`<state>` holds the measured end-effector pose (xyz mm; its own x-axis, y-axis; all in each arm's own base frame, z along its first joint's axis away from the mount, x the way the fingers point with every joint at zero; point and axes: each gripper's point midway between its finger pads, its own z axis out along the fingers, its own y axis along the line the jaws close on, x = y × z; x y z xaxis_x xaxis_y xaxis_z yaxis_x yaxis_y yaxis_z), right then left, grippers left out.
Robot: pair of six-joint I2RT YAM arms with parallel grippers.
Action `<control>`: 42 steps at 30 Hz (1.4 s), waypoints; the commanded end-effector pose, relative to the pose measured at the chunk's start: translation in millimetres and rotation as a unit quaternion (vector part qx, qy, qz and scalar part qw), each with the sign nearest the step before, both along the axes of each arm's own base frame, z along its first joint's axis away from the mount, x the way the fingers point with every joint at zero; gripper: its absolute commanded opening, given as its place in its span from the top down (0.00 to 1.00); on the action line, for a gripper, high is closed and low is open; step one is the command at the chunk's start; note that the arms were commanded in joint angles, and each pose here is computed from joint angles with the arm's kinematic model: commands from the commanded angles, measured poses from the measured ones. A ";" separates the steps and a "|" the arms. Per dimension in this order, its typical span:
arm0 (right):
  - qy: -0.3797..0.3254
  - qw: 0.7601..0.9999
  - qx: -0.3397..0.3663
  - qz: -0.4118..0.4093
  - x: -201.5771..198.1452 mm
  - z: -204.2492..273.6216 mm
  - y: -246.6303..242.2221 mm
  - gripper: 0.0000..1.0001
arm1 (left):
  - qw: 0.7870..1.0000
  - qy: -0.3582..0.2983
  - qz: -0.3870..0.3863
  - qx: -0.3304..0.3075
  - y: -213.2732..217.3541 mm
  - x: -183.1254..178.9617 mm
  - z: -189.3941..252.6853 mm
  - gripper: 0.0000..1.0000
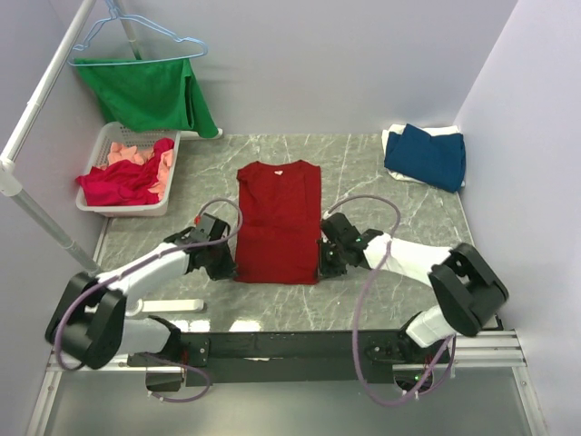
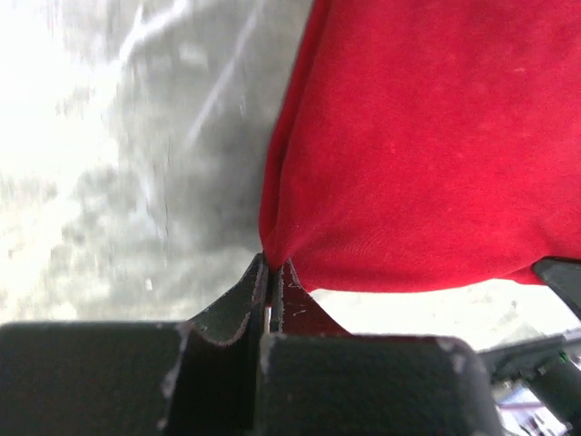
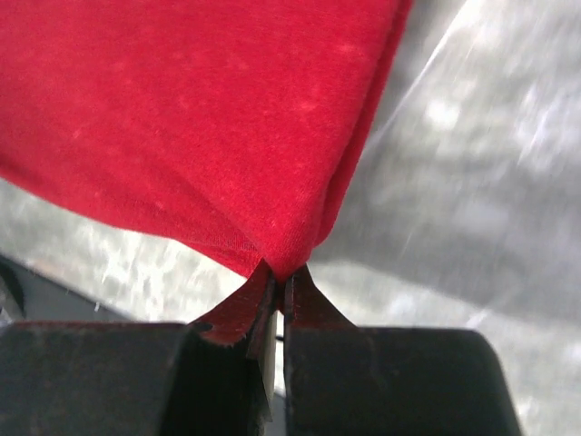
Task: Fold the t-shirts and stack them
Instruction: Fold the tshirt
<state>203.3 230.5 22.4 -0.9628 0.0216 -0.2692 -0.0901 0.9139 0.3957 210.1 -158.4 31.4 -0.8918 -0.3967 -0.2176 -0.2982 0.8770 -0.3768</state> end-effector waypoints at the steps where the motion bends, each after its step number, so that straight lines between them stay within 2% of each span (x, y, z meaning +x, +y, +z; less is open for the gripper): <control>1: 0.001 1.000 -0.022 0.004 -28.7 19.0 -15.6 1.00 | 1.000 0.012 0.013 -0.004 4.7 -24.6 14.2 0.99; 9: -0.019 1.000 0.018 0.002 -48.1 59.8 -10.7 1.00 | 0.998 -0.040 0.021 -0.048 0.8 -38.9 63.7 0.99; 21: -0.092 0.996 0.016 -0.012 -20.4 118.8 -9.1 1.00 | 0.992 -0.113 0.041 -0.029 6.9 -12.2 126.0 0.99; 27: -0.135 0.990 -0.007 -0.030 15.1 138.5 -10.1 1.00 | 0.988 -0.145 0.056 0.007 9.3 18.5 143.0 0.99; 34: -0.163 0.985 0.005 -0.057 72.7 154.9 -11.1 1.00 | 0.979 -0.182 0.067 0.062 3.6 76.9 159.7 0.99; 42: -0.157 0.985 -0.008 -0.072 136.1 139.7 -6.7 1.00 | 0.974 -0.189 0.070 0.105 5.4 141.9 153.4 0.99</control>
